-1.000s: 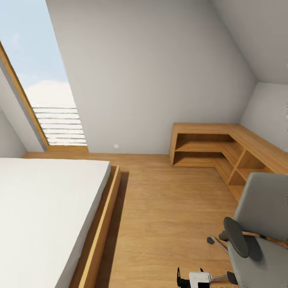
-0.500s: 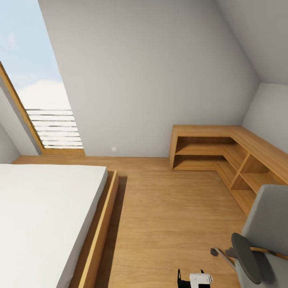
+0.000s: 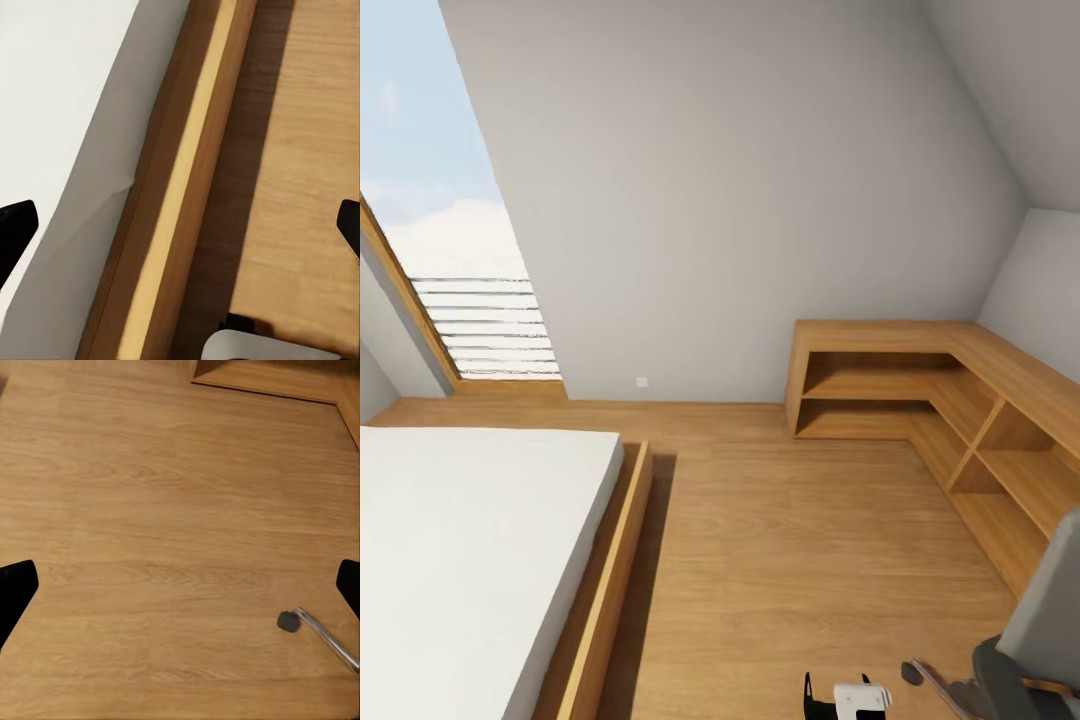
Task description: In the bedroom, organize the workspace by keeping the computer under the desk, ensuring the monitor is on the desk, placing the keyboard on the desk next to the monitor, placing the mouse on the desk next to the keyboard, moving the folder from the swivel chair onto the desk next to the mouse, stacking the notebook on top of the folder with the pen on top of the notebook, and positioning the swivel chair next to the desk.
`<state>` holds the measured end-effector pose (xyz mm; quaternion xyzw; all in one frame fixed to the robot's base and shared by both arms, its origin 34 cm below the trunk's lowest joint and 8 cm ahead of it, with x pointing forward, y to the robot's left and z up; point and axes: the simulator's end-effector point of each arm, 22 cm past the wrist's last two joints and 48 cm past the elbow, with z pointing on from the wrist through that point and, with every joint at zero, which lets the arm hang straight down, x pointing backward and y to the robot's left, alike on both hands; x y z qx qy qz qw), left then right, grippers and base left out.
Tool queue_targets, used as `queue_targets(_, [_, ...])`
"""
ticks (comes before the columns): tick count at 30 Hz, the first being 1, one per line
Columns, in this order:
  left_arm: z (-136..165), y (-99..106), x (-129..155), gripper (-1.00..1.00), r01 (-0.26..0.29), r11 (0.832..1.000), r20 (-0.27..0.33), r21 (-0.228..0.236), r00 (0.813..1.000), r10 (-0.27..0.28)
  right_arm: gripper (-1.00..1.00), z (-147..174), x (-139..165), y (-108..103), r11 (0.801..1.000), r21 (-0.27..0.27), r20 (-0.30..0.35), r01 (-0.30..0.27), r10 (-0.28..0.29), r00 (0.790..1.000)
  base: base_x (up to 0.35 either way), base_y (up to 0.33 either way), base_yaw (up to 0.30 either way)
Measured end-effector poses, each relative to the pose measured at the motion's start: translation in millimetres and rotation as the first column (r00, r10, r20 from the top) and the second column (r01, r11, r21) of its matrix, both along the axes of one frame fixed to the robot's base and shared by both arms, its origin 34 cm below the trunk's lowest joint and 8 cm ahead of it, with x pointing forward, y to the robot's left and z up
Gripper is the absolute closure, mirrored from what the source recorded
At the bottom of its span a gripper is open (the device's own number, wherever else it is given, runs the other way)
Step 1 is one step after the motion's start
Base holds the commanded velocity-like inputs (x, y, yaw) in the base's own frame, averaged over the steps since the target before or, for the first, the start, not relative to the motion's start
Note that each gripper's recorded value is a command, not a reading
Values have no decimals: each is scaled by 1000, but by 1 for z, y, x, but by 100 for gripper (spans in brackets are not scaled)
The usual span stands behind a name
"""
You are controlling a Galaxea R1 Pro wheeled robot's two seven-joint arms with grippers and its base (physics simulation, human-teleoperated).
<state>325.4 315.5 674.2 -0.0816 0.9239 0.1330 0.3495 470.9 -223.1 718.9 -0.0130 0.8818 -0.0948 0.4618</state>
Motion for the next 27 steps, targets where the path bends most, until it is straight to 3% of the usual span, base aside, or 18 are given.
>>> queue_targets(27, [0,-2,0,-100,-1,1000,0,-2,1000,1,-100,0,0,0,1000,1,0,-1,1,1000,330,0,0])
